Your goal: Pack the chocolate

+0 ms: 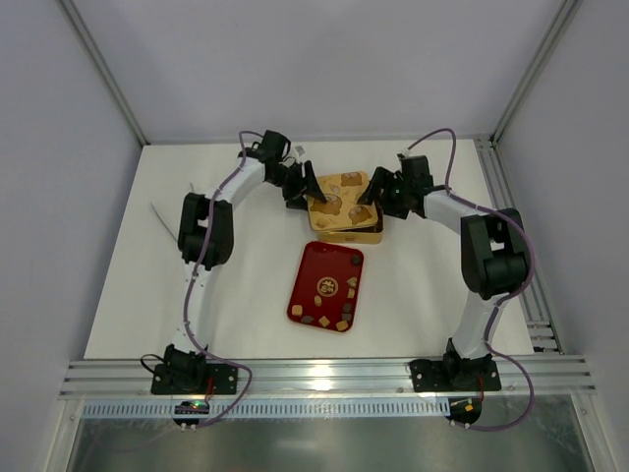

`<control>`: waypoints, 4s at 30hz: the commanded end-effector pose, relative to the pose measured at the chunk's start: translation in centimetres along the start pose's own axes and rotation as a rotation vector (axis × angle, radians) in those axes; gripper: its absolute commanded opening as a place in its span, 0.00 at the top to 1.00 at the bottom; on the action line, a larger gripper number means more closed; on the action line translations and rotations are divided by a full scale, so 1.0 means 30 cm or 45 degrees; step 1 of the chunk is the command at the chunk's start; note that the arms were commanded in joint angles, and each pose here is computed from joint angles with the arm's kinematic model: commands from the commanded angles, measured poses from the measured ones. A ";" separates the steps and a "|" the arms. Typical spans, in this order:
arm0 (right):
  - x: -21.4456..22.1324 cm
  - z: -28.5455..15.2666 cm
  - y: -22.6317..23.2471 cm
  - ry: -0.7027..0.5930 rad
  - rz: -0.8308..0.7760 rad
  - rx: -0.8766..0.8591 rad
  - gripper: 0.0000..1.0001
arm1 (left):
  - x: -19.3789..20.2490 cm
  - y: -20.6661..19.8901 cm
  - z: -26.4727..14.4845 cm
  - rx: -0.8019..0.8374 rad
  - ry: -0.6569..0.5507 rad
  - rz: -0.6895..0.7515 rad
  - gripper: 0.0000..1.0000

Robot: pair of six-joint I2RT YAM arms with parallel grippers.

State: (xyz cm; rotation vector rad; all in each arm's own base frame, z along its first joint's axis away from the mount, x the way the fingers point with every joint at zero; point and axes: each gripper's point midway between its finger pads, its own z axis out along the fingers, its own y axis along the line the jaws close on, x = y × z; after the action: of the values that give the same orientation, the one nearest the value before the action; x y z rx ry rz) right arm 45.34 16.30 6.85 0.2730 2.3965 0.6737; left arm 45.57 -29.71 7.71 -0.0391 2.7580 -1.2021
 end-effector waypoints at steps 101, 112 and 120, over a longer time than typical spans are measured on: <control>0.065 -0.179 0.134 -0.125 -0.140 -0.072 0.24 | 0.051 0.023 0.014 -0.568 0.003 0.390 0.36; 0.112 -0.198 0.119 -0.117 -0.130 -0.080 0.24 | 0.067 -0.001 0.010 -0.559 0.017 0.450 0.34; 0.110 -0.207 0.134 -0.124 -0.132 -0.103 0.27 | 0.079 -0.006 0.003 -0.560 0.017 0.460 0.36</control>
State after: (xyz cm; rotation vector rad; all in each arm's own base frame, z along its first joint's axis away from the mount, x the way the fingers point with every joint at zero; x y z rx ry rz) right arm 37.95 17.64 8.72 0.1694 2.3670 0.6521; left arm 44.43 -31.00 7.69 0.3461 2.7901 -0.5894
